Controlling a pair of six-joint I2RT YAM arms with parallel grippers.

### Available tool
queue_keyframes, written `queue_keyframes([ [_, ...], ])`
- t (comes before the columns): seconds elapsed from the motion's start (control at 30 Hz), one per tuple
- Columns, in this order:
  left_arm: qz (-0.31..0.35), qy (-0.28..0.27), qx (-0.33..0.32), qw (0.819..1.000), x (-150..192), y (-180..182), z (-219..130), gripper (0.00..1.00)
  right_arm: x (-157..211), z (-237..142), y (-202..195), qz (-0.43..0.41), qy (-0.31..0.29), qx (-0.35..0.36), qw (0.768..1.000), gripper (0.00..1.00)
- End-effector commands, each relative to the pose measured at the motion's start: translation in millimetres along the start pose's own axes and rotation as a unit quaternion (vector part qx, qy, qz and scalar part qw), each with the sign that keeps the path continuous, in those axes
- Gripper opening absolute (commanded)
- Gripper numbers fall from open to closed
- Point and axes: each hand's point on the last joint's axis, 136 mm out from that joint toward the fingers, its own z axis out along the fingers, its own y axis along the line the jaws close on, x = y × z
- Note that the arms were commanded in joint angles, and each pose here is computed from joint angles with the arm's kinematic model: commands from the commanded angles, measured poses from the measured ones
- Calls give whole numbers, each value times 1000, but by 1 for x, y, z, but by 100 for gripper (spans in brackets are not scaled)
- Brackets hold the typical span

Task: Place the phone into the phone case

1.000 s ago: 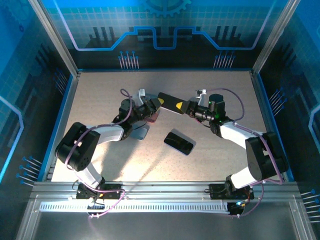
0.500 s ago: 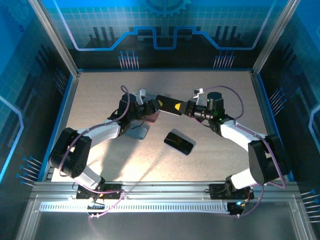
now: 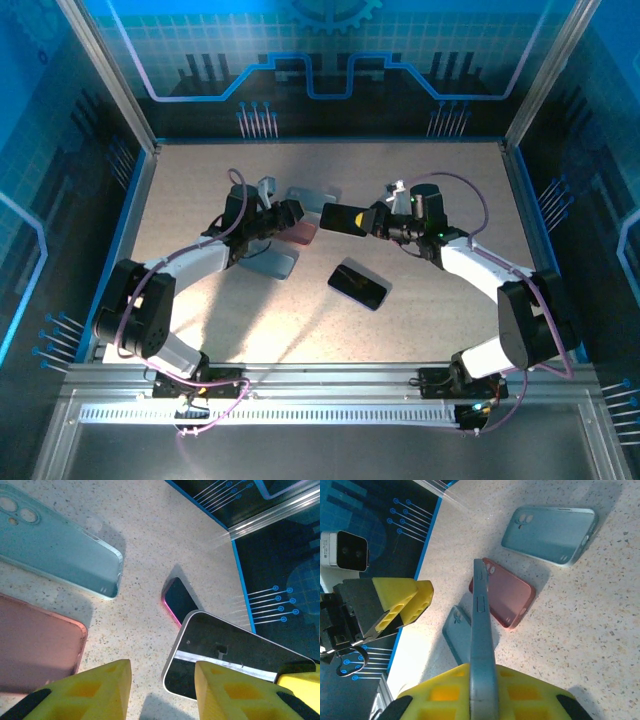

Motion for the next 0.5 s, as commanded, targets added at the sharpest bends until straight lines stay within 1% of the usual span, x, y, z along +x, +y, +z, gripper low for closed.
queue_keyframes([
  [0.0,17,3,-30,999,-1,15,3,38,-16,-4,12,-27,-15,-3,1000,0],
  [0.1,15,14,-48,999,1,28,12,38,-11,-7,6,-31,-7,17,999,0],
  [0.13,16,18,-52,998,2,31,15,38,-18,-9,11,-38,-13,19,999,0],
  [0.27,18,46,-74,996,7,44,31,37,-17,-14,8,-49,-7,41,998,0],
  [0.47,16,92,-105,990,16,62,54,34,-14,-19,4,-49,-2,48,998,0],
])
